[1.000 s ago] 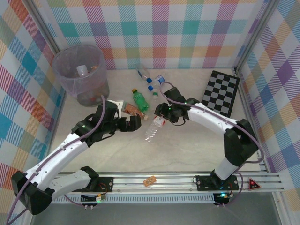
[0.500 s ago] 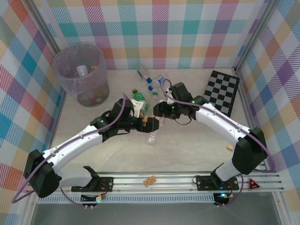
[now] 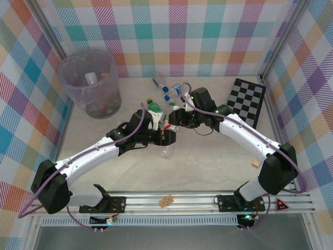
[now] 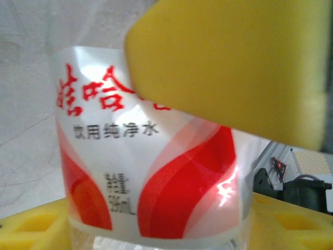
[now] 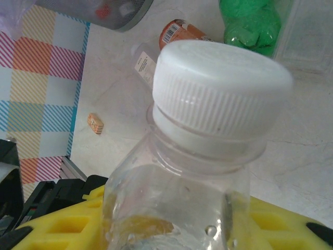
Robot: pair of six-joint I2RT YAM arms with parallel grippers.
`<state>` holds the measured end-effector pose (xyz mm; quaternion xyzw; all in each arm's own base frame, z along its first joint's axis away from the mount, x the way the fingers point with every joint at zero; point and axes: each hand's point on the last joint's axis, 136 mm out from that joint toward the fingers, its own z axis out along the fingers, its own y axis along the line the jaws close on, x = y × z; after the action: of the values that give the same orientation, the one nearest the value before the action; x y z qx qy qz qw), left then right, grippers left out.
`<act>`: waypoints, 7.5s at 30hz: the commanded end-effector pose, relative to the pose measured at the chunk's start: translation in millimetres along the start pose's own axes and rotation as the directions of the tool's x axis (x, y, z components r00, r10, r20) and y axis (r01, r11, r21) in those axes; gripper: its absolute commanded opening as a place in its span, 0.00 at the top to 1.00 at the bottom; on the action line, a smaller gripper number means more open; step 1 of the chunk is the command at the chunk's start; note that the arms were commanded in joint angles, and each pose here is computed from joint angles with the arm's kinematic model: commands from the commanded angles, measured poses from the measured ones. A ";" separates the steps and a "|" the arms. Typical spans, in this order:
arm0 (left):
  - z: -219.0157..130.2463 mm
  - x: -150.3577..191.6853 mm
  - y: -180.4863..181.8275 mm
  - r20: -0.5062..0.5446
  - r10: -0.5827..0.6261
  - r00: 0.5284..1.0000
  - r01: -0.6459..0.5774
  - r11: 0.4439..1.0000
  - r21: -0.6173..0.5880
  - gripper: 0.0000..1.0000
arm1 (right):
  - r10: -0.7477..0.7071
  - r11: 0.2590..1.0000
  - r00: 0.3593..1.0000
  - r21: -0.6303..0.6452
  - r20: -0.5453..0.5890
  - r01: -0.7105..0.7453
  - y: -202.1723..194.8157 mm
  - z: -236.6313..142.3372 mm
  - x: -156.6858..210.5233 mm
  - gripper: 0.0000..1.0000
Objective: Put the plastic bottles in the bin
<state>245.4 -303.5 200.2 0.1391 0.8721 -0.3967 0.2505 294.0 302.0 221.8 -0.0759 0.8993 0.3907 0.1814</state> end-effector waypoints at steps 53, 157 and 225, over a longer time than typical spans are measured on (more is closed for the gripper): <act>-312.4 -353.4 213.5 0.847 0.085 0.525 0.312 0.906 -0.285 0.78 | -0.017 0.989 0.998 0.147 0.066 0.007 -65.3 -110.8 51.6 0.09; -117.8 -34.7 118.7 0.522 -0.254 0.815 0.403 0.894 -0.195 0.00 | 0.018 0.781 0.964 0.605 -0.267 0.153 -148.0 143.9 -40.3 0.23; 8.2 -129.6 1.4 0.362 -0.421 0.832 0.347 0.903 0.253 0.63 | -0.537 0.843 0.840 0.057 0.075 0.534 -6.0 -15.0 35.1 0.12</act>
<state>357.1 -308.1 241.5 -0.1153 0.7840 -0.5207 0.3178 260.3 285.8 190.5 -0.2941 0.8514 0.3095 0.3047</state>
